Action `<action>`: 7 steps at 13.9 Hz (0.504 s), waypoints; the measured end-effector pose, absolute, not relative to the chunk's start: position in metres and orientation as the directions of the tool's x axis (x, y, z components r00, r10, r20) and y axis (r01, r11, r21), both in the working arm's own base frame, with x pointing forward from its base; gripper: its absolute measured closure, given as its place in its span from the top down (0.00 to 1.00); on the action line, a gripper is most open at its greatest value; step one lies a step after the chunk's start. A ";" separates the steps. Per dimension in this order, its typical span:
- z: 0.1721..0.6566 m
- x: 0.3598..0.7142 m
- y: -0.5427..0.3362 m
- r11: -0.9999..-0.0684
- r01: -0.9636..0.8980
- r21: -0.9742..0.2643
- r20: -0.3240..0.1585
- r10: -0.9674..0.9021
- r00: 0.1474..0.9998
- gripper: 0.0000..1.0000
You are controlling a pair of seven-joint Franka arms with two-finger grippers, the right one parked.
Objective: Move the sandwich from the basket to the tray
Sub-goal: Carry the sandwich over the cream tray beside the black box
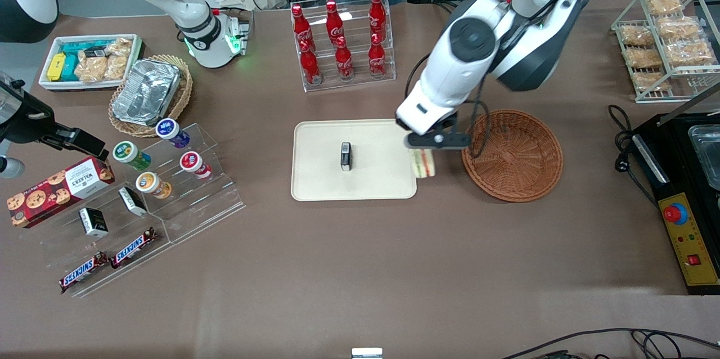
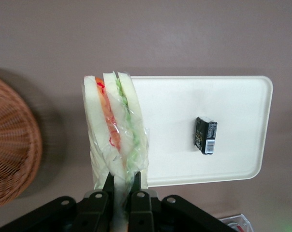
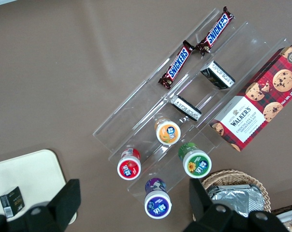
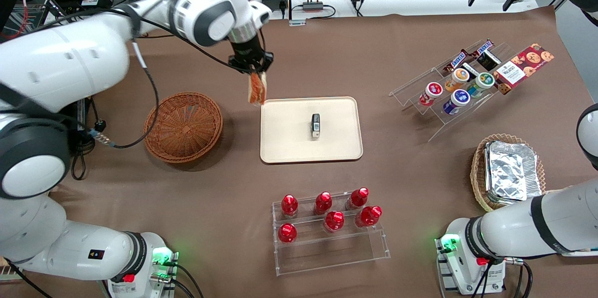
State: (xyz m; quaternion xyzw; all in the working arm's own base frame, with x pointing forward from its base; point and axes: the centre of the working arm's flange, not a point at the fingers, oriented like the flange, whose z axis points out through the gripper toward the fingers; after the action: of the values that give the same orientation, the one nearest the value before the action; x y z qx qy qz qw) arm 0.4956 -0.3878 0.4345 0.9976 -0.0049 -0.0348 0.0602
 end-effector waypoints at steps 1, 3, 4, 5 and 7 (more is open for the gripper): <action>0.415 0.496 -0.396 -0.993 -0.024 0.116 -0.072 -0.033 0.997 0.15; 0.373 0.493 -0.406 -0.993 -0.053 0.106 -0.085 -0.062 0.994 0.15; 0.355 0.490 -0.410 -0.992 -0.062 0.106 -0.096 -0.072 0.993 0.15; 0.339 0.488 -0.413 -0.992 -0.070 0.107 -0.106 -0.081 0.991 0.15; 0.314 0.481 -0.419 -0.989 -0.082 0.120 -0.112 -0.095 0.989 0.15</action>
State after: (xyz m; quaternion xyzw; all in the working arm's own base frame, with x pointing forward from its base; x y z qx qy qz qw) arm 0.4813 -0.4190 0.3135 0.9956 -0.0445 -0.0588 0.0575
